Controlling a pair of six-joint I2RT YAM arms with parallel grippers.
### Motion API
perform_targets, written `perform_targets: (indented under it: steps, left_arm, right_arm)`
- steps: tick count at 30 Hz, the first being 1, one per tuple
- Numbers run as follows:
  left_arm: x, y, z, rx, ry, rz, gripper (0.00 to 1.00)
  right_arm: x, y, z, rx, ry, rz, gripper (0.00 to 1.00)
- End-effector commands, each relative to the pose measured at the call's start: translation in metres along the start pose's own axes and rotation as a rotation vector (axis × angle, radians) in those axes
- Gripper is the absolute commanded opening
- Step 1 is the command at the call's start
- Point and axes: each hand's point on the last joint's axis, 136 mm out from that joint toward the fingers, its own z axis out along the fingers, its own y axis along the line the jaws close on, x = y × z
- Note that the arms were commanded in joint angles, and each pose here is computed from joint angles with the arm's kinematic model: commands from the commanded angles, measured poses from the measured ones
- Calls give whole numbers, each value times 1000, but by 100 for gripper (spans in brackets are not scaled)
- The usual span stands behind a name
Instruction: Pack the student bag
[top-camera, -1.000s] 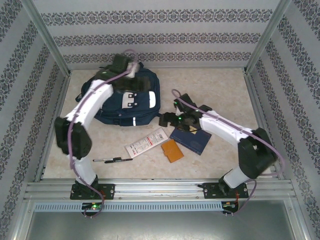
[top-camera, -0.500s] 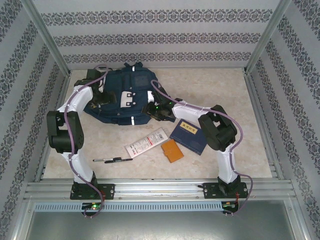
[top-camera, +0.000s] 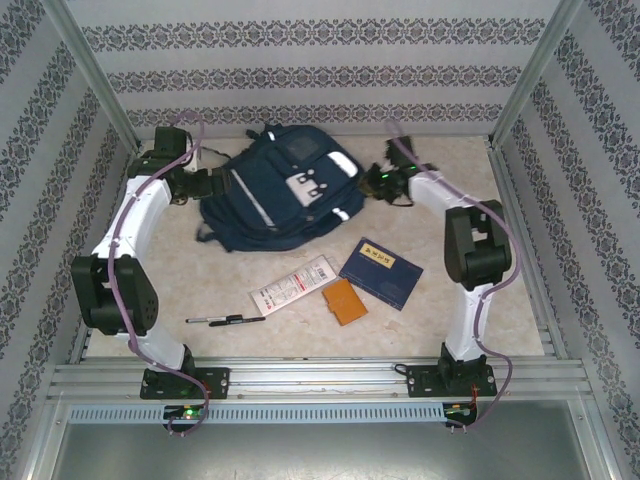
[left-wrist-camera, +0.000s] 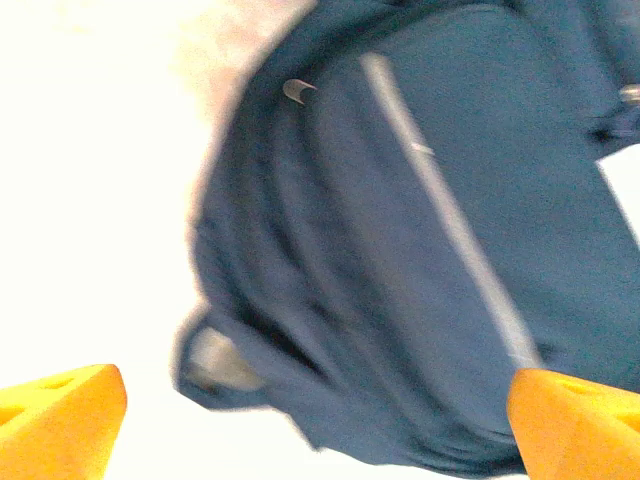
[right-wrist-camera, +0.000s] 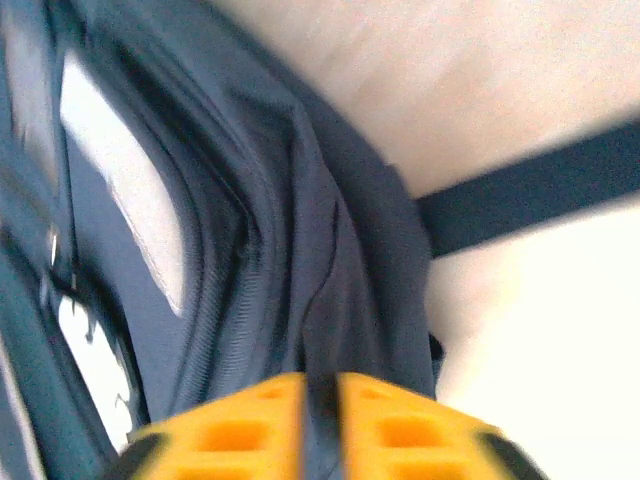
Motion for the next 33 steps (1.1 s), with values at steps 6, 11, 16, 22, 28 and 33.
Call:
perform_targets:
  steps: [6,11,16,22,28,33]
  left_arm:
    - [50,-10,68,88,208,-151,100]
    - [65,-44,83,204,251,-157,100]
    - [76,-71,84,310,230,-178,99]
    - [92,-95,99,404,265,-155,90]
    - [117,-106,97,474,322,-140,35]
    - [150,-106,58,524,278,-101,17]
  right_arm:
    - [50,28,-39,-10,51,-108,62]
    - [128,39,-43,-4,123,-156,64]
    - [169,22,-21,48,205,-132,67]
    - [157,42,7,-11,225,-126,62]
    - [145,79,17,-99,239,-249,27]
    - [157,127,26,-259,325,-331,27]
